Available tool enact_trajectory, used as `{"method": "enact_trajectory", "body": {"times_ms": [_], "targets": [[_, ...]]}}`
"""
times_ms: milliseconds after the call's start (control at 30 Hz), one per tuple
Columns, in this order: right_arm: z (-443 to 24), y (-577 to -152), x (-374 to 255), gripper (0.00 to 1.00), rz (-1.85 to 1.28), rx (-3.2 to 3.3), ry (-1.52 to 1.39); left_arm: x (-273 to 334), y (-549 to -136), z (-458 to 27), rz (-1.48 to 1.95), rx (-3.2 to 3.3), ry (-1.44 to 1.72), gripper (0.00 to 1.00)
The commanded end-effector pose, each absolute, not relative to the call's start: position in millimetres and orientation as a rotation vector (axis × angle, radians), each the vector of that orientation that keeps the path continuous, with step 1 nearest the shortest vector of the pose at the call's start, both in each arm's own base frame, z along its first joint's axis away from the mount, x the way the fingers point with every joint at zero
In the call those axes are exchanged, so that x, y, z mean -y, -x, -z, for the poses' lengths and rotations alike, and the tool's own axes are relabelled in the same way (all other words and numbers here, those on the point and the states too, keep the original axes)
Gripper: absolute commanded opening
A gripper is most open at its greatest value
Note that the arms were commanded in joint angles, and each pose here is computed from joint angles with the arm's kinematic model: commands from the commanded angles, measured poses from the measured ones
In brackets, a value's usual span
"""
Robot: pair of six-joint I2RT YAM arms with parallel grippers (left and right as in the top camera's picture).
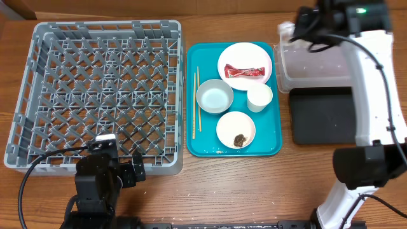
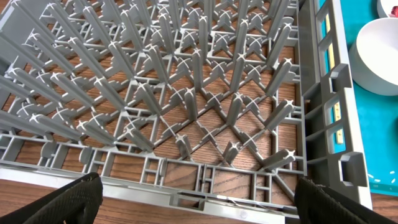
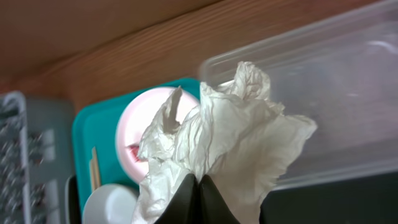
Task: Sort waste into correct bins and load items into the dishwasher
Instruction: 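Carry the tissue with the right gripper into the clear bin and release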
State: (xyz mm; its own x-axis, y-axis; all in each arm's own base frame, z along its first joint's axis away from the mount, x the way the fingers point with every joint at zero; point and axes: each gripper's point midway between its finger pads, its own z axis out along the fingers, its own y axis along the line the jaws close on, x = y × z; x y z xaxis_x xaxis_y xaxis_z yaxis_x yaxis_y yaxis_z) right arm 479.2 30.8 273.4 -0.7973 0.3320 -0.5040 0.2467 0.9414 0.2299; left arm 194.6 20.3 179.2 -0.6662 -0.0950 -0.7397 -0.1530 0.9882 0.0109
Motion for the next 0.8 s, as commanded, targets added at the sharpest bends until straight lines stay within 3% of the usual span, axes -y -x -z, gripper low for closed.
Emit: {"method": "enact_trajectory", "body": {"times_ms": [0, 133, 167, 200, 233, 400, 533, 633, 767], "targets": [[-246.5, -478.6, 2.7, 0.04, -0.142, -2.567, -0.574, -23.6, -195.6, -186.3, -0.114, -2.284, 0.168, 1.00], [-202.0, -486.3, 20.4, 0.04, -0.120, -2.626, -0.648, -23.6, -195.6, -186.3, -0.114, -2.284, 0.168, 1.00], [-192.9, -488.6, 21.6, 0.30, -0.116, -2.637, -0.654, -23.6, -195.6, -186.3, -0.114, -2.284, 0.168, 1.00], [-186.5, -490.3, 21.4, 0.72, -0.114, -2.647, -0.658, -23.6, -195.6, -186.3, -0.114, -2.284, 0.168, 1.00], [-185.0, -492.4, 21.5, 0.87, -0.122, -2.637, -0.689, -23.6, -195.6, -186.3, -0.114, -2.284, 0.168, 1.00], [-206.1, -501.2, 2.2, 0.92, -0.168, -2.609, -0.550, -23.6, -195.6, -186.3, -0.114, -2.284, 0.168, 1.00], [-222.1, -505.5, -38.7, 0.84, -0.286, -2.591, -0.415, -23.6, -195.6, -186.3, -0.114, -2.284, 0.168, 1.00], [-213.0, -501.7, -67.6, 0.80, -0.321, -2.540, -0.812, -23.6, -195.6, -186.3, -0.114, -2.284, 0.168, 1.00], [-207.5, -516.8, -116.1, 0.80, -0.384, -2.421, -0.990, -23.6, -195.6, -186.3, -0.114, -2.284, 0.168, 1.00]]}}
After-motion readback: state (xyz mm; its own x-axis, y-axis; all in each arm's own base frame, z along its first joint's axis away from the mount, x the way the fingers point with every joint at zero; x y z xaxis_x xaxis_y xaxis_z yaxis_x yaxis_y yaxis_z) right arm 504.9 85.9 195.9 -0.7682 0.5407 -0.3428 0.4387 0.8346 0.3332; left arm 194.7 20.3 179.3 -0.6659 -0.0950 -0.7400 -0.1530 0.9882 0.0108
